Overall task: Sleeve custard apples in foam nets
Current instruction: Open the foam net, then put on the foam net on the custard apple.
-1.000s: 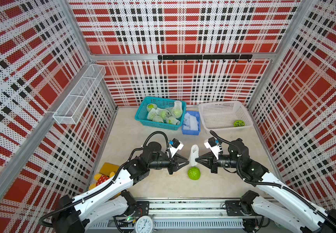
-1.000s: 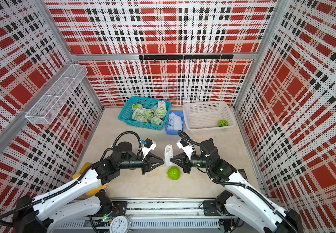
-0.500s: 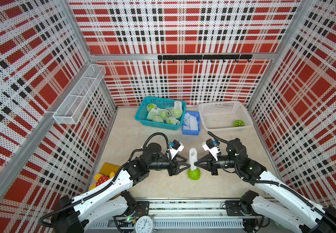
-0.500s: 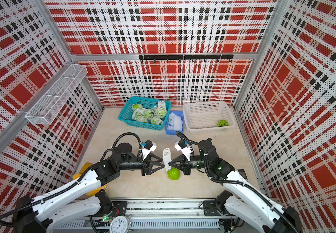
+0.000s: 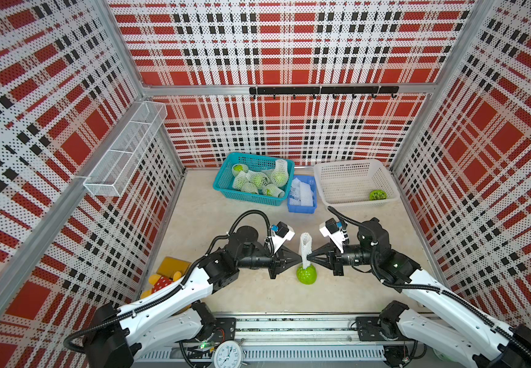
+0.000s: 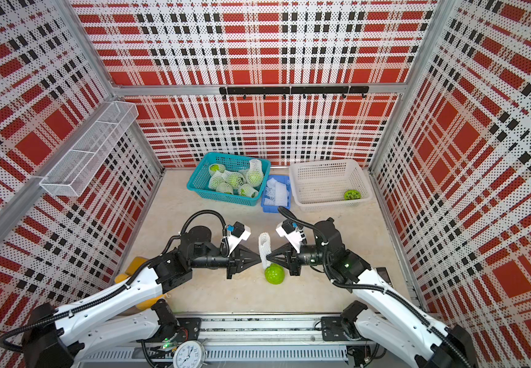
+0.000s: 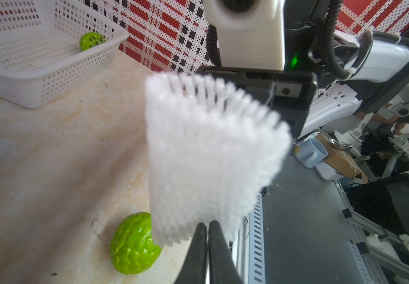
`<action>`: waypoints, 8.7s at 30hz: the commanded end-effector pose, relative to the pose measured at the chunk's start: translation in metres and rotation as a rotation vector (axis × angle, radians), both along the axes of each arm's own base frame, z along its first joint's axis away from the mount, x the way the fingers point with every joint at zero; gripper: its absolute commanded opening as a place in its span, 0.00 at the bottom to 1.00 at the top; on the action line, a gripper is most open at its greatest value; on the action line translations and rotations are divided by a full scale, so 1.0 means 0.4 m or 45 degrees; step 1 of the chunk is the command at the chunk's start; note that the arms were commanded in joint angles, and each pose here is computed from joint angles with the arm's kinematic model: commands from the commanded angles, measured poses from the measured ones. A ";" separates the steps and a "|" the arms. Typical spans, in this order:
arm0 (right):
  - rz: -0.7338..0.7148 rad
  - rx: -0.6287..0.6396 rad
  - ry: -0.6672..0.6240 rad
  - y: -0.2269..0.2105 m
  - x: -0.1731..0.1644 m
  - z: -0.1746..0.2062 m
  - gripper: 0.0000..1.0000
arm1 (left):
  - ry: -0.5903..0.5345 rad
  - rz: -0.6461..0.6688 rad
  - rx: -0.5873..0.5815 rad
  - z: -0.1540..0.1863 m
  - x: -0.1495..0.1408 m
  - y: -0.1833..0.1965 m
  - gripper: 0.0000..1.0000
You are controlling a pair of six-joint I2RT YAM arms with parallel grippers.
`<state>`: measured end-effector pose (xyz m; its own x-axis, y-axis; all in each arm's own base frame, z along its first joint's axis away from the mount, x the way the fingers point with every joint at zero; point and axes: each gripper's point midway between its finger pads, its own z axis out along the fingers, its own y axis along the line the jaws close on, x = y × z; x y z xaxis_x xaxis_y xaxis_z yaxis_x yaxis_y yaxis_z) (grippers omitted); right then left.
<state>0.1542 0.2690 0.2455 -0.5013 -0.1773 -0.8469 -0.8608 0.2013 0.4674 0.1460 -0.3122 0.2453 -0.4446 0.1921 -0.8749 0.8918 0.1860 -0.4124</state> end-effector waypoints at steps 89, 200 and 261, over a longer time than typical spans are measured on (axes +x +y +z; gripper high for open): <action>-0.119 -0.062 0.023 -0.019 0.027 -0.161 0.00 | -0.046 0.206 0.063 -0.177 0.061 -0.005 0.54; -0.465 -0.484 -0.068 -0.109 0.055 -0.360 0.00 | -0.100 0.127 0.268 -0.410 0.058 -0.030 0.00; -0.416 -0.706 0.095 -0.065 -0.029 -0.457 0.00 | -0.049 0.227 0.297 -0.469 0.028 0.070 0.00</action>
